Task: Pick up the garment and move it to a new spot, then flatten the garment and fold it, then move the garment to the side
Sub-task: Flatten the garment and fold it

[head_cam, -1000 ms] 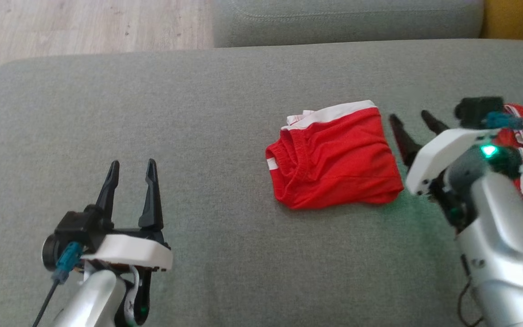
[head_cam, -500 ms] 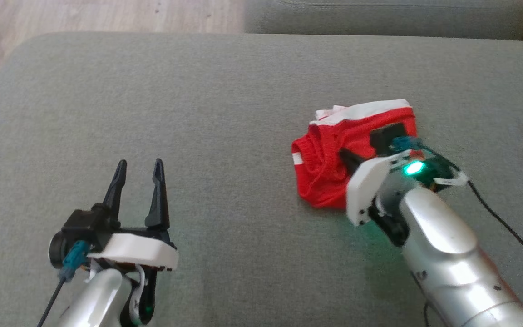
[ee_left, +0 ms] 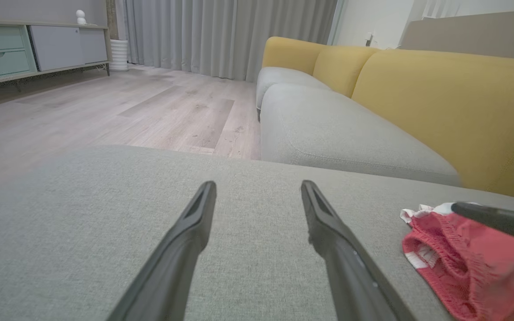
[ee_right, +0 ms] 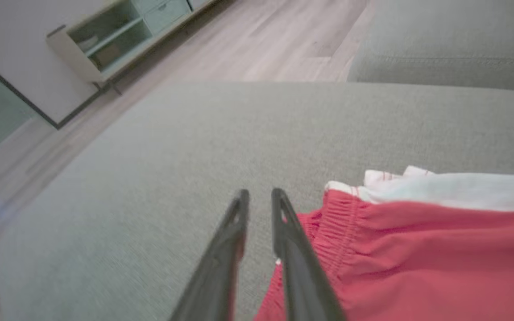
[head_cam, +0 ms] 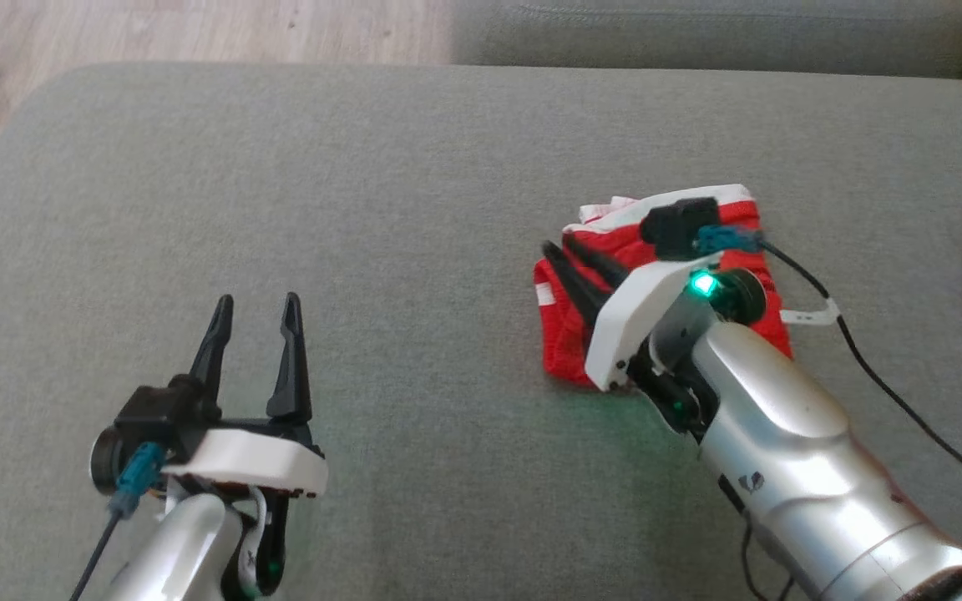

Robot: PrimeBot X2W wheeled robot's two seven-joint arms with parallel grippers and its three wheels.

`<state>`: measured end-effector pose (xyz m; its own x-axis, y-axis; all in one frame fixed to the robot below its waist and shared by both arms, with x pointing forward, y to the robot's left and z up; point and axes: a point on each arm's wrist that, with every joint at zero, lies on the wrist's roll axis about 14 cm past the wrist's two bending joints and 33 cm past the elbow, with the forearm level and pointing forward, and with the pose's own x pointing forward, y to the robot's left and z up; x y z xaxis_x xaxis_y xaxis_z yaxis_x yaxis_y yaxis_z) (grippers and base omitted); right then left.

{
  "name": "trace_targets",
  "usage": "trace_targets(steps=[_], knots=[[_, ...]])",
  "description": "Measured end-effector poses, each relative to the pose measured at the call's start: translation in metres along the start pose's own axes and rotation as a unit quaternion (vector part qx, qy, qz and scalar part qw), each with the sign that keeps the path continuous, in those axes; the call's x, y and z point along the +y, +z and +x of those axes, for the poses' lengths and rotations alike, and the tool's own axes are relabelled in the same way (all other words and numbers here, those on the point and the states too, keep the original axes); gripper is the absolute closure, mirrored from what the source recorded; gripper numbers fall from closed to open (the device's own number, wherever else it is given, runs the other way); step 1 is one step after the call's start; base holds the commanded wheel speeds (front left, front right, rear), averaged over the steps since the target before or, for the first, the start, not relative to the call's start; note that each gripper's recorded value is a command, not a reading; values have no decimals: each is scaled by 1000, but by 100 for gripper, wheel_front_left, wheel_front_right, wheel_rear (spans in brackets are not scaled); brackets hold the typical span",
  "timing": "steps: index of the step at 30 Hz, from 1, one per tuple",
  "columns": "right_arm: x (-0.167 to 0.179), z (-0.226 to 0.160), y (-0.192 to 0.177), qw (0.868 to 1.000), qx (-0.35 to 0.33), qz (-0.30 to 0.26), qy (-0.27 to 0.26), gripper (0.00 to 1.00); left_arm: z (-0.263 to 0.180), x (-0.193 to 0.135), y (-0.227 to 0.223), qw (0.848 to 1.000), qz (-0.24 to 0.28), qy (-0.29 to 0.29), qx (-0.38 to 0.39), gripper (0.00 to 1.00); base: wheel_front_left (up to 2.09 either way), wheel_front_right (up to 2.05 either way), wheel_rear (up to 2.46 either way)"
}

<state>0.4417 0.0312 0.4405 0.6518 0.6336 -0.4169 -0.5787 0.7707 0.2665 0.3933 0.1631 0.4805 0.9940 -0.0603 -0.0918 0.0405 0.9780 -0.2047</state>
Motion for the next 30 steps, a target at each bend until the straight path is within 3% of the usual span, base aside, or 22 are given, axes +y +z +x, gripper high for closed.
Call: trace_targets(steps=[5,10,14,18,23,30], knots=[[-3,-17,44,994,-105,14,-8,0,4,-6,7,1000,-3,-7,-10,0,0,0,0],[-44,-60,76,980,-185,-19,-73,0,3,-14,9,1000,-1,-15,-16,0,0,0,0],[-96,-113,57,967,-196,-30,-158,0,0,-18,3,1000,3,-19,-10,0,0,0,0],[-123,-159,34,954,-201,-18,-222,0,-2,-25,2,1000,1,-28,-9,0,0,0,0],[-127,-193,21,943,-208,-8,-260,0,-5,-33,3,999,-4,-38,-10,0,0,0,0],[-111,-198,11,946,-198,2,-257,0,-16,-26,-6,1000,-5,-26,1,0,0,0,0]])
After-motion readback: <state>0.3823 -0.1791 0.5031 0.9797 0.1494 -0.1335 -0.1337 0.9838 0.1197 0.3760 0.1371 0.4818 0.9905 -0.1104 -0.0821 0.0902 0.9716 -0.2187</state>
